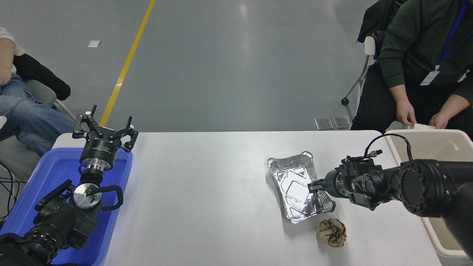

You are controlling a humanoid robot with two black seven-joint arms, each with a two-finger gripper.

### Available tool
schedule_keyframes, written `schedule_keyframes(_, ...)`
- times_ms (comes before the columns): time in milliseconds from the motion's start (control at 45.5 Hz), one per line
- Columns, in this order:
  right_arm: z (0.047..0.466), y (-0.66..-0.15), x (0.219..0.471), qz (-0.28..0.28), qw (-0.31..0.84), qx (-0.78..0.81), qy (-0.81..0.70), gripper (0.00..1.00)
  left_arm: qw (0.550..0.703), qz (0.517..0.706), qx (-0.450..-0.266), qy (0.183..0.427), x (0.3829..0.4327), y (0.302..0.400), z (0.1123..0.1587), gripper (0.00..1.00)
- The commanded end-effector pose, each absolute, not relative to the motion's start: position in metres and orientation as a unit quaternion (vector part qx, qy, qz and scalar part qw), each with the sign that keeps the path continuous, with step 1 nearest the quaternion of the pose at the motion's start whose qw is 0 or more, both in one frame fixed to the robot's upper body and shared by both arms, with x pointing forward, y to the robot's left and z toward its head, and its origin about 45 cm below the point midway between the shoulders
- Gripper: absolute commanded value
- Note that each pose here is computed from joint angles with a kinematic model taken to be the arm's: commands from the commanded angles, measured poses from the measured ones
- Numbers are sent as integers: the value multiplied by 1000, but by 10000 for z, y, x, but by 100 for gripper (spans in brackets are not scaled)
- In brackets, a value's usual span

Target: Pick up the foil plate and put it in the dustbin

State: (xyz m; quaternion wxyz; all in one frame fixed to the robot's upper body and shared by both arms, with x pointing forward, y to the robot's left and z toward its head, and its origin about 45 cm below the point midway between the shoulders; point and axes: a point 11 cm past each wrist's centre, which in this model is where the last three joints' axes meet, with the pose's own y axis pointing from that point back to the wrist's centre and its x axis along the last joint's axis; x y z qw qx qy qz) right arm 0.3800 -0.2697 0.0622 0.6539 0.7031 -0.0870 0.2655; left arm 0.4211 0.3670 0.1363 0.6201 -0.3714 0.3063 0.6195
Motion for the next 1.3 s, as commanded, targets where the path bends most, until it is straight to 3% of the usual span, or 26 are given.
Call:
schedule_keyframes(0, 948, -2840, 4004, 263, 660, 696, -104, 0, 620, 619, -371, 306, 4211, 3670, 1362, 99)
schedule_keyframes(396, 2703, -3153, 4450, 185, 632, 735, -165, 0, 620, 619, -372, 306, 4216, 3668, 1369, 99)
schedule_keyframes(593, 3367, -3200, 4475, 173, 620, 744, -181, 0, 620, 620, -372, 306, 4210, 3671, 1363, 99)
schedule_keyframes(967, 3912, -3173, 4276, 181, 615, 749, -168, 0, 620, 619, -371, 306, 4211, 3670, 1362, 99)
schedule_keyframes(1275, 3919, -3270, 4299, 178, 615, 746, -183, 0, 620, 619, -371, 306, 4211, 3670, 1362, 99)
